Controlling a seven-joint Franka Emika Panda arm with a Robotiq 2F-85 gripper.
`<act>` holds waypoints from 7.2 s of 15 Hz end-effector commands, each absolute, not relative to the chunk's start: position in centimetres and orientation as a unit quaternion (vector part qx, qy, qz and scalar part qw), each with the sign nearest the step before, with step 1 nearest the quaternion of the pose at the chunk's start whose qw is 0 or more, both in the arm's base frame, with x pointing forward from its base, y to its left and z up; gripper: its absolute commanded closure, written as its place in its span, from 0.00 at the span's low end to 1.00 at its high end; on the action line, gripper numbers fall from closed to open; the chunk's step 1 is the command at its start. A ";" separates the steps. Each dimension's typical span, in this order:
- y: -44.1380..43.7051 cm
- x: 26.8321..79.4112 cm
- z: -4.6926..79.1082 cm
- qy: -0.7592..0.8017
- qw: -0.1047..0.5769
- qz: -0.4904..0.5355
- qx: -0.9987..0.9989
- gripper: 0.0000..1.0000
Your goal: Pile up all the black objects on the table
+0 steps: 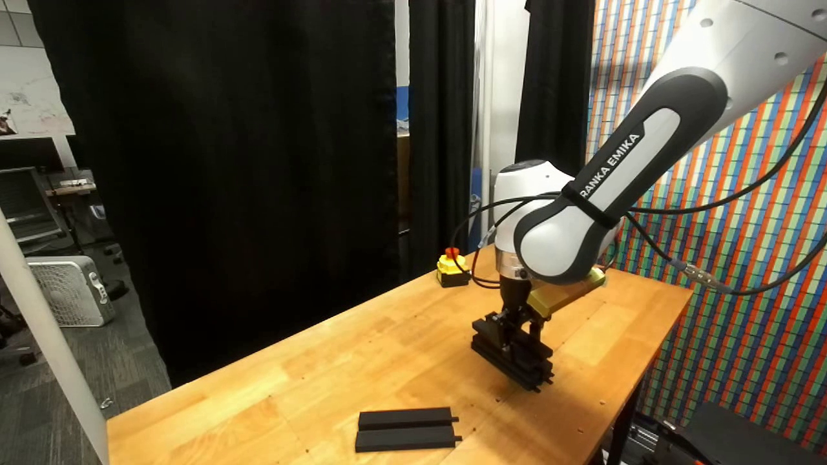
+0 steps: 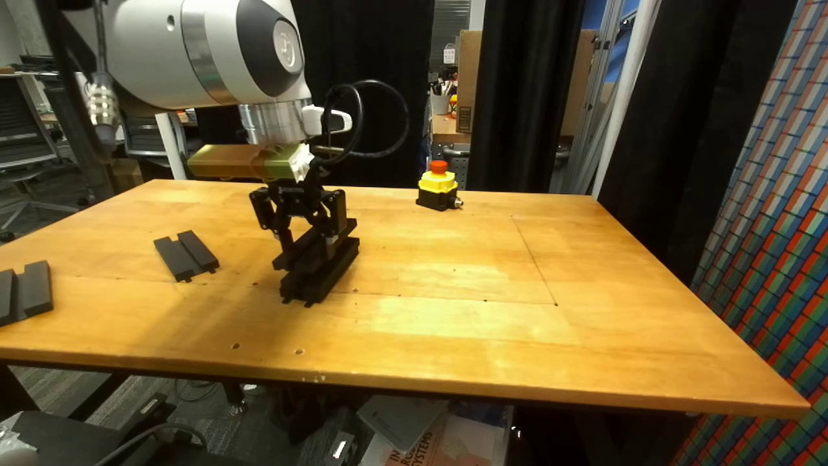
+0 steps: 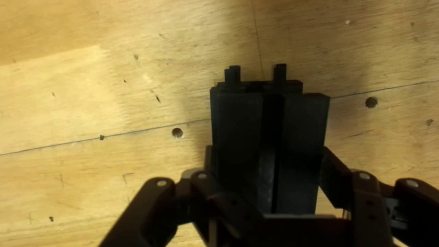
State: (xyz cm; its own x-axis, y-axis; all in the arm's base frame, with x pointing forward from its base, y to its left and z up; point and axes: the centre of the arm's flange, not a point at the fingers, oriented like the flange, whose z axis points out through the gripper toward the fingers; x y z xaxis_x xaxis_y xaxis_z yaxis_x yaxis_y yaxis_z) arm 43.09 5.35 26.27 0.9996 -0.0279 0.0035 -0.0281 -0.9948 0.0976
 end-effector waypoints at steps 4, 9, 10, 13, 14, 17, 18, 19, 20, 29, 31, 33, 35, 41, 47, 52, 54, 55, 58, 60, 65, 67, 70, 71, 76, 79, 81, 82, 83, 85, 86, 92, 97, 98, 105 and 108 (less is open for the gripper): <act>5.0 42.9 25.7 -0.011 0.050 0.013 0.999 0.55; 5.1 42.9 25.4 -0.007 0.049 0.014 0.999 0.55; 5.0 42.9 25.3 -0.006 0.049 0.013 0.999 0.55; 5.0 42.9 25.0 -0.006 0.049 0.011 0.999 0.55; 5.0 42.9 24.9 -0.006 0.048 0.011 0.999 0.55; 5.0 42.9 24.8 -0.005 0.047 0.012 0.999 0.55; 4.9 42.9 24.8 -0.005 0.047 0.013 0.999 0.55; 4.9 42.9 24.8 -0.005 0.047 0.013 0.999 0.55; 4.8 42.9 24.7 -0.006 0.046 0.013 0.999 0.55; 4.2 43.0 24.6 -0.009 0.043 0.014 0.999 0.13; 4.1 43.0 24.5 -0.009 0.042 0.013 0.999 0.01; 4.1 43.0 24.5 -0.005 0.041 0.013 0.999 0.00; 4.2 42.9 24.7 0.002 0.041 0.014 0.999 0.00; 7.3 42.1 29.0 0.080 0.074 0.032 0.994 0.00; 15.5 41.7 31.2 0.217 0.086 0.041 0.972 0.00; 22.6 42.0 29.7 0.349 0.089 0.040 0.932 0.00; 24.1 42.4 29.0 0.390 0.092 0.038 0.915 0.00; 24.6 42.7 28.6 0.409 0.095 0.036 0.907 0.00; 25.4 44.1 27.7 0.458 0.108 0.032 0.882 0.00; 25.8 45.1 27.1 0.480 0.111 0.030 0.870 0.00; 27.6 45.6 26.5 0.477 0.086 0.011 0.875 0.00; 28.4 45.3 26.3 0.471 0.077 0.009 0.879 0.00; 29.7 44.9 26.0 0.463 0.061 0.015 0.884 0.00; 30.1 44.7 25.9 0.462 0.057 0.015 0.885 0.00; 31.4 44.1 25.0 0.457 0.044 0.007 0.889 0.00; 31.6 43.7 24.3 0.451 0.036 0.002 0.892 0.00; 31.7 43.6 23.8 0.447 0.033 0.001 0.894 0.00; 31.6 43.6 23.6 0.443 0.033 0.002 0.896 0.00; 31.6 43.6 23.5 0.439 0.034 0.004 0.898 0.00; 31.3 43.7 23.2 0.428 0.036 0.005 0.903 0.00; 31.2 43.8 23.0 0.423 0.037 0.005 0.906 0.00; 30.4 44.4 22.3 0.413 0.031 0.004 0.910 0.00; 29.8 44.9 21.8 0.410 0.027 0.003 0.911 0.00; 29.7 45.0 21.6 0.409 0.027 0.003 0.912 0.00; 29.3 45.1 21.2 0.408 0.024 0.009 0.913 0.42; 29.5 45.1 21.5 0.407 0.023 0.013 0.913 0.54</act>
